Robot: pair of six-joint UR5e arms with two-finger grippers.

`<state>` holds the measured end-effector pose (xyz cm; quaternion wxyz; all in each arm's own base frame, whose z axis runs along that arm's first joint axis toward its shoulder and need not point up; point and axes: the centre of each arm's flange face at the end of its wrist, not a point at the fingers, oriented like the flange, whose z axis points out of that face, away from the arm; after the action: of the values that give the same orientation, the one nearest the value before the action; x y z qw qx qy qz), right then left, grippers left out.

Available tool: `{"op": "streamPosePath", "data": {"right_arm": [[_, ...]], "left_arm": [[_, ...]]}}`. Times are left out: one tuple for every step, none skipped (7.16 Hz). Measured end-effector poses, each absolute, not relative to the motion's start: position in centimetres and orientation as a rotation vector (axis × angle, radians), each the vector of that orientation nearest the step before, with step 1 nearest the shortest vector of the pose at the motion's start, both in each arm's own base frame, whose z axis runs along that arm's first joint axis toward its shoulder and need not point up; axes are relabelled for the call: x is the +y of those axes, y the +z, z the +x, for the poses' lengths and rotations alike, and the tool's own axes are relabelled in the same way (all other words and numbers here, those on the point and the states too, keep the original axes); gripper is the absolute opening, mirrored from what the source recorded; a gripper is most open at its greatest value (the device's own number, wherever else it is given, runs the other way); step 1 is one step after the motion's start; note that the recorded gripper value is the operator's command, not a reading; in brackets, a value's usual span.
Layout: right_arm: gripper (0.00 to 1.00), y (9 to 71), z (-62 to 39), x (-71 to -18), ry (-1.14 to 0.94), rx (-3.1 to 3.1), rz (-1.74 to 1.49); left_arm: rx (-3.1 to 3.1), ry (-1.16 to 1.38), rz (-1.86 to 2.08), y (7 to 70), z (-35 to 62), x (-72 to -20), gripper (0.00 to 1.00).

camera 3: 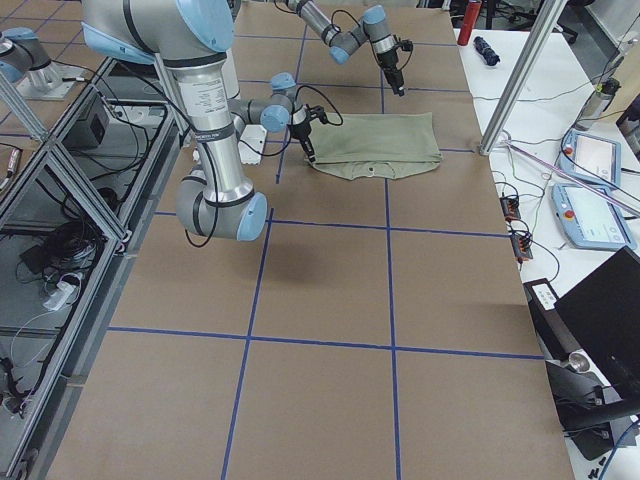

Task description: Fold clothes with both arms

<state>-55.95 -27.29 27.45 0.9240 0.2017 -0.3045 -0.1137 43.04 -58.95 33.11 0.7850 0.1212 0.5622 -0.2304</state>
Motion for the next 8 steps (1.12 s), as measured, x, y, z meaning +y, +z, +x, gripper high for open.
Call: {"op": "streamPosePath", "data": {"right_arm": [[0.06, 27.6, -56.0, -26.8, -0.207, -0.63, 0.407], [0.24, 27.5, -56.0, -26.6, -0.182, -0.638, 0.399], [0.44, 27.1, -56.0, -26.5, -0.168, -0.648, 0.394], [0.56, 26.7, -55.8, -26.6, -0.161, -0.658, 0.393], [0.58, 26.4, -55.5, -26.7, -0.155, -0.666, 0.395], [0.59, 25.9, -55.1, -26.8, -0.142, -0.677, 0.395], [0.58, 25.4, -54.7, -26.8, -0.087, -0.699, 0.379], [0.58, 25.0, -54.4, -26.8, 0.043, -0.738, 0.335]], "left_arm": [[1.216, -0.498, 0.26, 33.0, 43.1, -58.9, 0.66], [1.218, -0.499, 0.26, 32.8, 43.1, -58.8, 0.66], [1.219, -0.499, 0.261, 32.8, 43.1, -58.8, 0.66], [1.219, -0.498, 0.261, 32.8, 43.1, -58.8, 0.66], [1.219, -0.498, 0.261, 32.8, 43.2, -58.7, 0.66], [1.219, -0.498, 0.261, 32.8, 43.2, -58.7, 0.66], [1.219, -0.498, 0.261, 32.8, 43.2, -58.7, 0.66], [1.218, -0.499, 0.26, 32.9, 43.2, -58.7, 0.66]]}}
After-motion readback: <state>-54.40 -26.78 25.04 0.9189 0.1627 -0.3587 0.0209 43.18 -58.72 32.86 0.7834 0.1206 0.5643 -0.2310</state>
